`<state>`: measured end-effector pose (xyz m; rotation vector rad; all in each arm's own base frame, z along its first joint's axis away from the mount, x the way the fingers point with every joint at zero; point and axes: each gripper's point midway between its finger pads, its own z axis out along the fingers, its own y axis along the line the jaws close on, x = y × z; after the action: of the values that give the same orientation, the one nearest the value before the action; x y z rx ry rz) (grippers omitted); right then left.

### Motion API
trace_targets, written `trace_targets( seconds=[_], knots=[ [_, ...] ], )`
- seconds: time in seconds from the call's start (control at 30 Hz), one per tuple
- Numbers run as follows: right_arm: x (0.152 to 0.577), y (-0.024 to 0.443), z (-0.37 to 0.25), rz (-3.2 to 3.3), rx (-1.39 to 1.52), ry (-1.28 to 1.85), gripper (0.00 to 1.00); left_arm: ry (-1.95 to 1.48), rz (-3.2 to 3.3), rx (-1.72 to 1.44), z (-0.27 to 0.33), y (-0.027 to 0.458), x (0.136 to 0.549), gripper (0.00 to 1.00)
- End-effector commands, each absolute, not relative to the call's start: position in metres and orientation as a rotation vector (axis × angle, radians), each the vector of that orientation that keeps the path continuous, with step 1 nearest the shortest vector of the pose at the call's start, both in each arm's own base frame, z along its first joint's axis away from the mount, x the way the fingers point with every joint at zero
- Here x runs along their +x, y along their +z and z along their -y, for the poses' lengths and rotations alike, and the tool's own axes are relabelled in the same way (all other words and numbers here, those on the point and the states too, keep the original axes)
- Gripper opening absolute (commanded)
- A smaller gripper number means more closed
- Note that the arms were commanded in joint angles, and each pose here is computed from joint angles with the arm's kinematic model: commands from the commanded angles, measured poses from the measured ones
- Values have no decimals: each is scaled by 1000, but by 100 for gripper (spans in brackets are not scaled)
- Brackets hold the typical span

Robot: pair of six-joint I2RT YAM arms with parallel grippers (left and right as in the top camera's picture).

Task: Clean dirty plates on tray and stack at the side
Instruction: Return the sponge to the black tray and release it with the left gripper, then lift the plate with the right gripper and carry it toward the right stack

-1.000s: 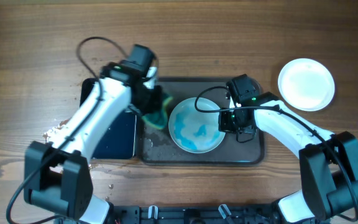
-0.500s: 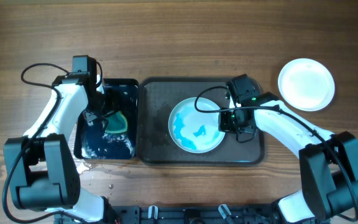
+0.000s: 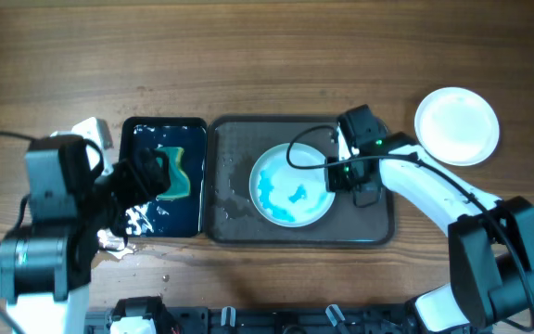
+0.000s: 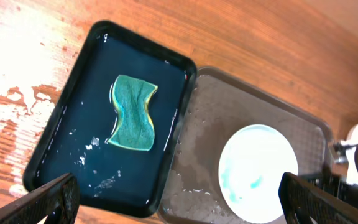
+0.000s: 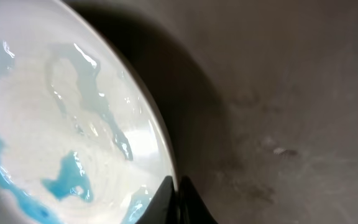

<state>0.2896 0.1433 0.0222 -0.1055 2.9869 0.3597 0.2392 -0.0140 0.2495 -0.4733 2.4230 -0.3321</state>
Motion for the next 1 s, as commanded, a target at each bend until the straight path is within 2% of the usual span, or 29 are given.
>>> trace_targets(
  seconds=[0.0,0.2,0.33,0.53,0.8,0.97],
  knots=[
    [327,69,-150,-2843,-219,340,4,-262,-2350,-484,4,265,224,100],
    [362,135,-147,-2709,-373,202,4,-248,-2373,-494,2,261,218,100],
    [375,163,-149,-2635,-454,174,4,-248,-2373,-494,2,261,218,100],
    [388,209,-154,-2496,-573,-68,4,-248,-2373,-494,2,261,218,100],
    [378,212,-174,-2476,-627,-91,5,-248,-2373,-494,2,262,218,100],
    [369,210,-197,-2528,-510,127,4,-248,-2373,-494,2,261,218,100]
  ],
)
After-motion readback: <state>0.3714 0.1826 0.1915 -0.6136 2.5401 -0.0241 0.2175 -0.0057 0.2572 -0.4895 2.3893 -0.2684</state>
